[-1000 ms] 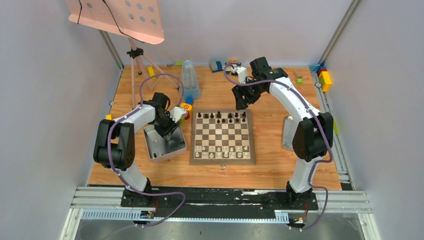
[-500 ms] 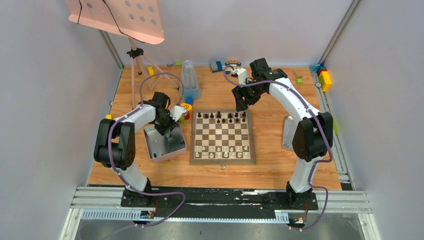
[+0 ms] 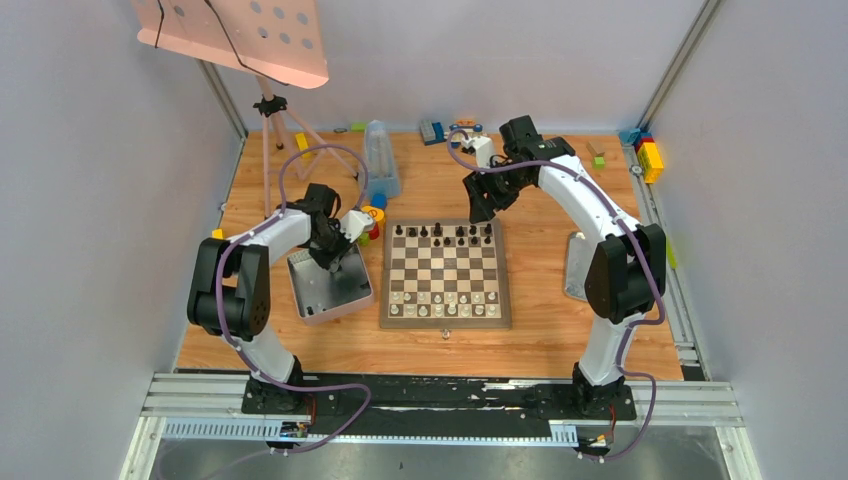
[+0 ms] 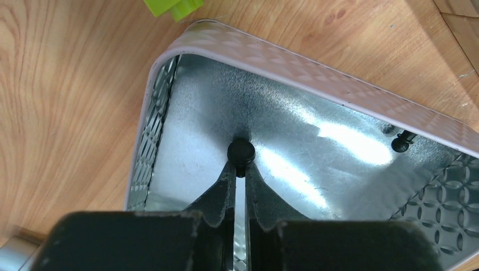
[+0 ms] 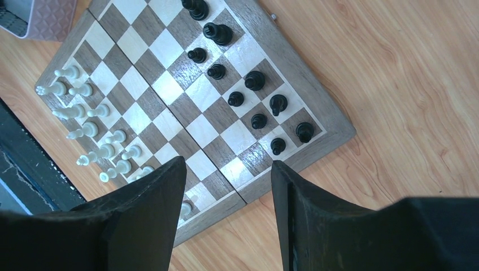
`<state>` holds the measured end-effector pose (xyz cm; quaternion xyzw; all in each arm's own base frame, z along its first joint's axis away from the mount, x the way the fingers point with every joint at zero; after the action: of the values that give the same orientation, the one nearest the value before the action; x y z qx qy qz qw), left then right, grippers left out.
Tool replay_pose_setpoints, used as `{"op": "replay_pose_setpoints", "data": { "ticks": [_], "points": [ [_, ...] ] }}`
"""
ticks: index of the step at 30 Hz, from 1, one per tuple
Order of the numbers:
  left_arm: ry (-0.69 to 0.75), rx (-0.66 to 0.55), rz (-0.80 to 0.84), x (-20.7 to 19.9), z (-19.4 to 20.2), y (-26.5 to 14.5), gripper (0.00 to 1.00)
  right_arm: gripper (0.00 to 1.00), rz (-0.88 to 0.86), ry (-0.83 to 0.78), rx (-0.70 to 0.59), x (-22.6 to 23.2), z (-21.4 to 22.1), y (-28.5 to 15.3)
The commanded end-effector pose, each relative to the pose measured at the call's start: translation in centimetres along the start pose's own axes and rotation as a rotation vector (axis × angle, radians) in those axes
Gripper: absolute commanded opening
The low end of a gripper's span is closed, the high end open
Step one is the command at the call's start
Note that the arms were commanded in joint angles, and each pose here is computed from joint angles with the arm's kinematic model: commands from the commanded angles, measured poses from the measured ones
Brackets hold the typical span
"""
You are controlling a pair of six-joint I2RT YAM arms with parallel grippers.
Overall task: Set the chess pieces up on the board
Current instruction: Pick up the chess piece from the storage box.
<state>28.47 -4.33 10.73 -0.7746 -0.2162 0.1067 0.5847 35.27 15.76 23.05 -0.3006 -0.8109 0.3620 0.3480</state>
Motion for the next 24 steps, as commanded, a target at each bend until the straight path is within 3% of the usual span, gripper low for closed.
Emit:
{"op": "replay_pose_setpoints", "data": {
  "ticks": [1, 10, 17, 24],
  "points": [
    [0.023, -0.039, -0.001, -0.5, -0.1, -0.3, 0.06, 0.57, -0.085, -0.051, -0.101, 1.5, -2.0, -1.6],
    [0.016, -0.079, -0.015, -1.1, -0.3, -1.8, 0.01, 0.57, -0.237, -0.061, -0.159, 3.3, -3.0, -1.4],
    [0.048, -0.203, -0.033, -2.1, -1.2, -5.0, 0.0, 0.58, -0.419, -0.013, -0.215, 5.5, -4.5, -0.1],
    [0.066, -0.355, -0.049, -3.4, -2.5, -8.8, 0.0, 0.57, -0.592, 0.011, -0.185, 8.8, -5.8, 2.6]
  ]
}}
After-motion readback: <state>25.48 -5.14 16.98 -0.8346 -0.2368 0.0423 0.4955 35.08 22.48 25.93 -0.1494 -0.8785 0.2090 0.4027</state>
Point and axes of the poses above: each gripper's point midway between its finger pads, its own y axis out along the fingers, its own x axis along the line the jaws close on, z = x × y, the point moved 9 cm from there along -y, back along the fingers, and after that the axes turned 14 degrees about y, right-handed, at the moved point
